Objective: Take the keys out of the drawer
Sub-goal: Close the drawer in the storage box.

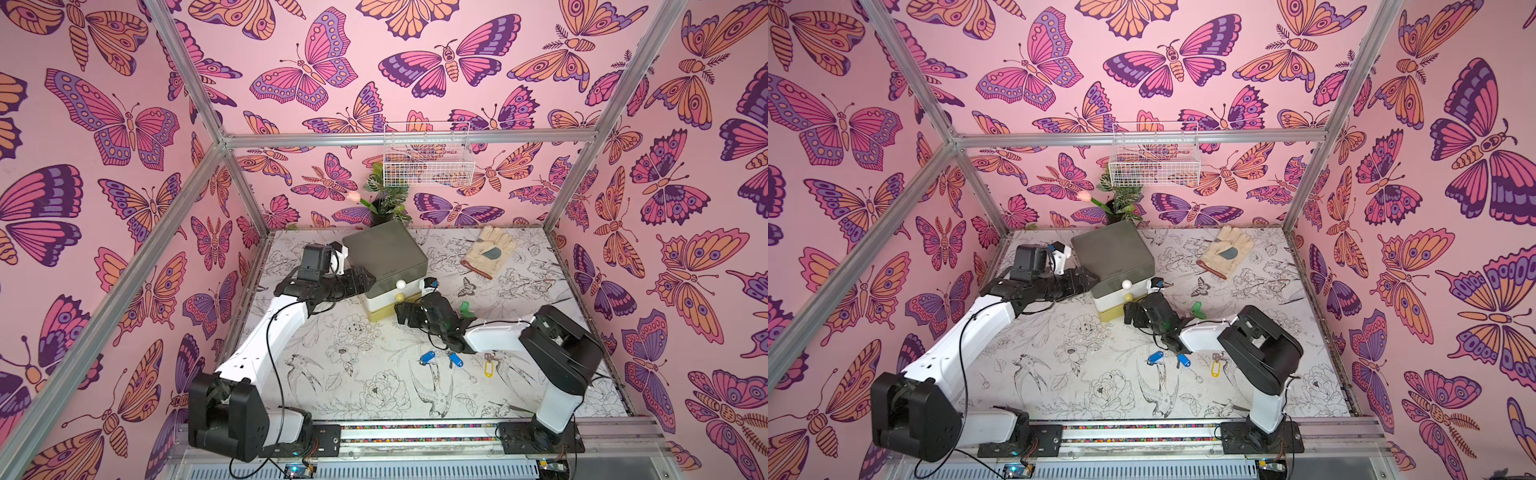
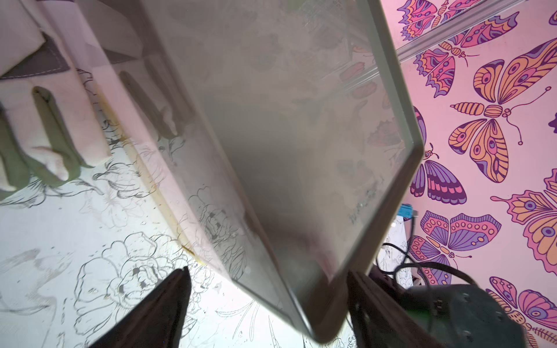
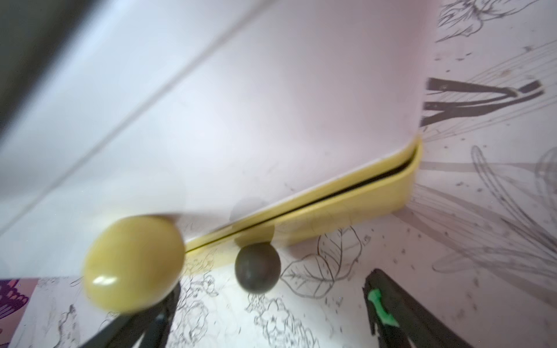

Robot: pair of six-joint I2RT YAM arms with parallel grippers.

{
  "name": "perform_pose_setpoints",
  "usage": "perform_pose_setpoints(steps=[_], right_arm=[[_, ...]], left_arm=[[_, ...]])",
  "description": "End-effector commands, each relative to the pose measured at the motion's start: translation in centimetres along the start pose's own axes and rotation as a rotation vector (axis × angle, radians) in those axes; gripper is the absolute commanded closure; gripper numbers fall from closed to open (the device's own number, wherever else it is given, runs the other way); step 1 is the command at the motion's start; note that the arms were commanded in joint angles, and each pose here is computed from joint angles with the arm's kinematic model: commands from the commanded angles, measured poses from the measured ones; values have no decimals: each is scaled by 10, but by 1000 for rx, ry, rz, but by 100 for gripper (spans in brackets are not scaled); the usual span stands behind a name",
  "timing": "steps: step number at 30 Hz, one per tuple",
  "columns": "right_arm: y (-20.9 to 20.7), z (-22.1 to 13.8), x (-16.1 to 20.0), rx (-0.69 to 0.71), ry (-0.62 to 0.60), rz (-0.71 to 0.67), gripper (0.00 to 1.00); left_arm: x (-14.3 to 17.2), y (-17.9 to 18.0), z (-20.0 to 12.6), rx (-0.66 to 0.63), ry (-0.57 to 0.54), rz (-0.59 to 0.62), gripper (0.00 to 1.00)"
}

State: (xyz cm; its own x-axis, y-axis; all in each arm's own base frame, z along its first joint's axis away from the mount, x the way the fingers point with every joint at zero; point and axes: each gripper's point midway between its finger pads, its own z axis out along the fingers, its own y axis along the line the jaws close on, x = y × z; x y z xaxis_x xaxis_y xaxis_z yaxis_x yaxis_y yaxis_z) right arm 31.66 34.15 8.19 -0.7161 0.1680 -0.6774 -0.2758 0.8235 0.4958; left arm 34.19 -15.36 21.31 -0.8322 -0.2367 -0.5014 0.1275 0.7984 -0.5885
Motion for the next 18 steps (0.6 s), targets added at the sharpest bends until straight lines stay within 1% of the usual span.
perform_pose_setpoints(steps=[1, 3, 5, 6, 8, 10, 12, 14, 15, 17, 18], right_arm=[[-20, -33, 14, 105, 96, -5, 1], [-27, -59, 9, 147, 108, -42, 1], [-43, -86, 0, 216, 110, -73, 1], [-50, -96, -7, 228, 103, -76, 1], [-74, -115, -23, 245, 84, -30, 1], [-95, -128, -39, 221, 61, 9, 1], [-118, -139, -53, 208, 43, 15, 1], [-141, -154, -73, 241, -4, -30, 1], [-153, -162, -85, 270, -46, -61, 1], [-176, -171, -106, 304, -130, -123, 1], [-188, -173, -113, 332, -164, -143, 1]], left_arm=[[6, 8, -25, -69, -56, -5, 11], [4, 13, -41, -104, -121, -14, 11], [3, 21, -61, -158, -204, -8, 11], [5, 26, -69, -188, -236, -6, 10], [12, 43, -84, -266, -294, -5, 8], [24, 54, -88, -298, -307, 12, 7], [37, 68, -85, -325, -292, 26, 6], [50, 82, -82, -360, -273, 39, 6], [53, 90, -84, -389, -282, 41, 6], [55, 110, -90, -476, -325, 44, 4], [55, 116, -91, -498, -343, 60, 4]])
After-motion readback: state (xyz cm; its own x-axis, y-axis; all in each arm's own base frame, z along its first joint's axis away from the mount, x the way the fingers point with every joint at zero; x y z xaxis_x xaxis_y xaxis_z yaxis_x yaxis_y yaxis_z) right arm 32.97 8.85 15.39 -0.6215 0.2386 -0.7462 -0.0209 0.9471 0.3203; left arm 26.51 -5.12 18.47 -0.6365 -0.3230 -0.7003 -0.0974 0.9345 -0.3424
